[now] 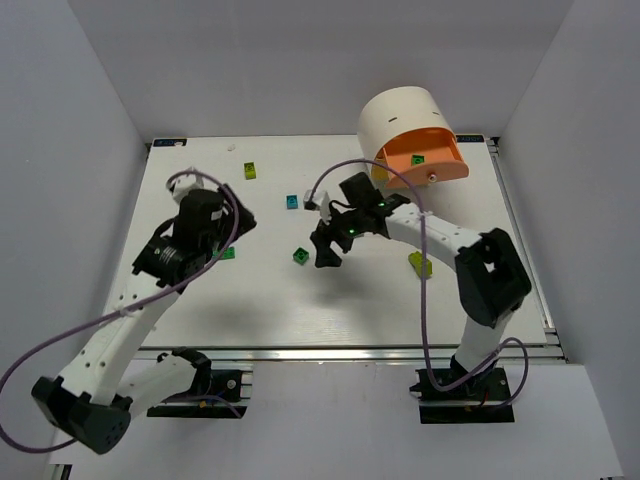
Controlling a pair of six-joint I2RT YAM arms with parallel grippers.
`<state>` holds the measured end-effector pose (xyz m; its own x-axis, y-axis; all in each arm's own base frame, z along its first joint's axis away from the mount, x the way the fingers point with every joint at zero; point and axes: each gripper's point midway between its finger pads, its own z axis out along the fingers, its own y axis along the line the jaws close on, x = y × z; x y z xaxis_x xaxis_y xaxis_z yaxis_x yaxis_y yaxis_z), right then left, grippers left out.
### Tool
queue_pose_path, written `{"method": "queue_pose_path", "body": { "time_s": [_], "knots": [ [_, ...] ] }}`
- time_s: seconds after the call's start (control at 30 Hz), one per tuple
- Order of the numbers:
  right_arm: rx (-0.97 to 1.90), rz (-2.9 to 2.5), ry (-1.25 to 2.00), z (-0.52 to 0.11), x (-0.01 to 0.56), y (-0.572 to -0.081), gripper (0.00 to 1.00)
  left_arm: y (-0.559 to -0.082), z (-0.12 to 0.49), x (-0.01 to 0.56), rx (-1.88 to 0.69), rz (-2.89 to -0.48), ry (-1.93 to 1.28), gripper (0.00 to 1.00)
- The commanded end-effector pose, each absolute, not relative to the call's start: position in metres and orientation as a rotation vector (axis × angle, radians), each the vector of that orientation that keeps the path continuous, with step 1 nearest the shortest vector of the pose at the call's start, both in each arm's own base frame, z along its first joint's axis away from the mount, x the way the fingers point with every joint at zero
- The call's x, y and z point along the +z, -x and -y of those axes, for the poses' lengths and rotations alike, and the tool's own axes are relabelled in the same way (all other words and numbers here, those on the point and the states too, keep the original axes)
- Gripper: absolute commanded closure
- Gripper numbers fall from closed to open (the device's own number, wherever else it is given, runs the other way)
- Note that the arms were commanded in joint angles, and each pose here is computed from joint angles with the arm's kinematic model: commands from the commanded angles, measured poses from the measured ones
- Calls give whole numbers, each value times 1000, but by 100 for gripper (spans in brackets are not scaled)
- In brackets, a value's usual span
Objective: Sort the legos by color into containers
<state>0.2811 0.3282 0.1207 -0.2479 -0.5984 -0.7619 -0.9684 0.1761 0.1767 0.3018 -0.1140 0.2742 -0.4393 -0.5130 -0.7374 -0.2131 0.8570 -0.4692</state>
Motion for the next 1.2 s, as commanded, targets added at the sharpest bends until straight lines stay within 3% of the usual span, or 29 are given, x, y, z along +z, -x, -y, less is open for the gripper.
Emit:
{"method": "queue_pose_path", "body": {
  "time_s": [0.0,0.2,0.47,0.7,0.83,0.9,1.03,1.07,1.1,1.17],
  "knots": [
    [808,-2119,1338,-344,108,-291,11,-258,75,231,-224,-2111,709,6],
    [534,-2321,1203,-359,62,-313,11,-220,64,201,-247,-2159,801,6],
    [507,-2307,1153,-385,50,-322,11,-198,62,173,-278,-2203,837,6],
    [451,-2284,1172,-395,31,-329,19,-197,64,158,-261,-2239,832,6],
    [438,-2256,1192,-399,31,-333,42,-203,70,153,-289,-2232,841,7],
    [443,-2234,1206,-399,34,-332,50,-205,74,149,-299,-2242,843,11],
    [508,-2158,1218,-401,54,-329,76,-213,79,136,-279,-2271,895,20],
    [524,-2109,1218,-399,74,-330,80,-215,81,130,-262,-2289,907,23],
    [547,-2079,1227,-400,84,-327,86,-217,81,128,-255,-2291,919,36],
    [589,-1986,1186,-391,129,-333,92,-223,82,119,-220,-2296,980,49]
  ]
}}
